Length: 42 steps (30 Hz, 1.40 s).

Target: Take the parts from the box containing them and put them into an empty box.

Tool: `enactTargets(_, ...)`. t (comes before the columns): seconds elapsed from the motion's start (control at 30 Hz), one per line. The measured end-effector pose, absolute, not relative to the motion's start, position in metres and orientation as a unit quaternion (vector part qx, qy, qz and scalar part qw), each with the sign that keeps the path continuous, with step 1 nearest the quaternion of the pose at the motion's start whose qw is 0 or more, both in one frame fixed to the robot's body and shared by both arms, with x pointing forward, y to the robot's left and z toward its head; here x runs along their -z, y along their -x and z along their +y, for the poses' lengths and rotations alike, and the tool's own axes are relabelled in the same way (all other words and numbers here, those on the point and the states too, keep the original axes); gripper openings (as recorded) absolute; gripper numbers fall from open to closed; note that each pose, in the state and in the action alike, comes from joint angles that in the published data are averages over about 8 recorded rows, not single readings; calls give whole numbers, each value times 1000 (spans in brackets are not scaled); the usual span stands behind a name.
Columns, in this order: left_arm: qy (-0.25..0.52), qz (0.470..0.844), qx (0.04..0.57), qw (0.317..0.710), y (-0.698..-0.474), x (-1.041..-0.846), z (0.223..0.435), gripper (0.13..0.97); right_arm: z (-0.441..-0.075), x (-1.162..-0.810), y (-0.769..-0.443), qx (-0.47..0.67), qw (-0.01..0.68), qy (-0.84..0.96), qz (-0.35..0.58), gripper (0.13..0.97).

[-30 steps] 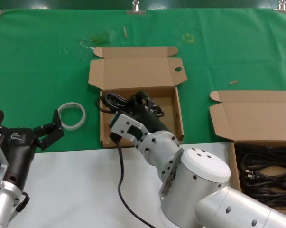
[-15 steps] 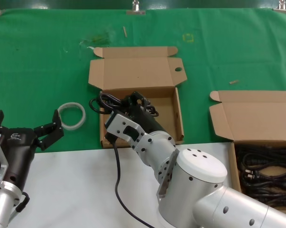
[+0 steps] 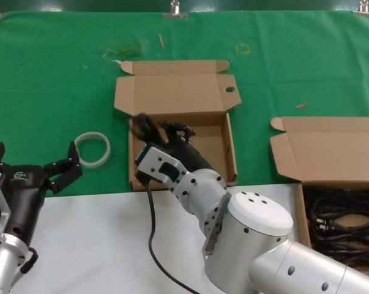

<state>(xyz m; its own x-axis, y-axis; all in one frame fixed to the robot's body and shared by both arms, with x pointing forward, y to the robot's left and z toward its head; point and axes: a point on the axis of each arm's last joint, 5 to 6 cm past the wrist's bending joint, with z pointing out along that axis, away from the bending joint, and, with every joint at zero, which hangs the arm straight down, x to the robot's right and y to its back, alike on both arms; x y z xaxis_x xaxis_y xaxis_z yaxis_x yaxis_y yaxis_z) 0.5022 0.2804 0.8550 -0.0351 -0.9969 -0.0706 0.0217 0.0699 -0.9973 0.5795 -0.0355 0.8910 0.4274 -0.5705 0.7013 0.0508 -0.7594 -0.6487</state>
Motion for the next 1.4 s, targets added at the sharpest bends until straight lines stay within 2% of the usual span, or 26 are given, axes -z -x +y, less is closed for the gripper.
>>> enactTargets(0.23, 468, 521, 496, 513, -502, -855, 280, 966, -35, -891, -579, 509, 305, 788, 165, 380)
enactTargets(0.5, 468, 521, 496, 513, -502, -855, 280, 966, -35, -891, -579, 509, 305, 788, 165, 590)
enactTargets(0.63, 468, 521, 496, 513, -502, -855, 280, 966, -35, -891, -579, 509, 305, 788, 165, 590)
enactTargets(0.9, 468, 521, 496, 513, -502, -855, 280, 966, -38, -891, -579, 509, 317, 780, 177, 780)
enactTargets(1.2, 468, 521, 496, 513, -502, -855, 280, 966, -49, -893, -578, 509, 365, 745, 229, 903)
enactTargets(1.4, 468, 521, 496, 513, -502, -855, 280, 966, -61, -893, -577, 508, 399, 715, 268, 939)
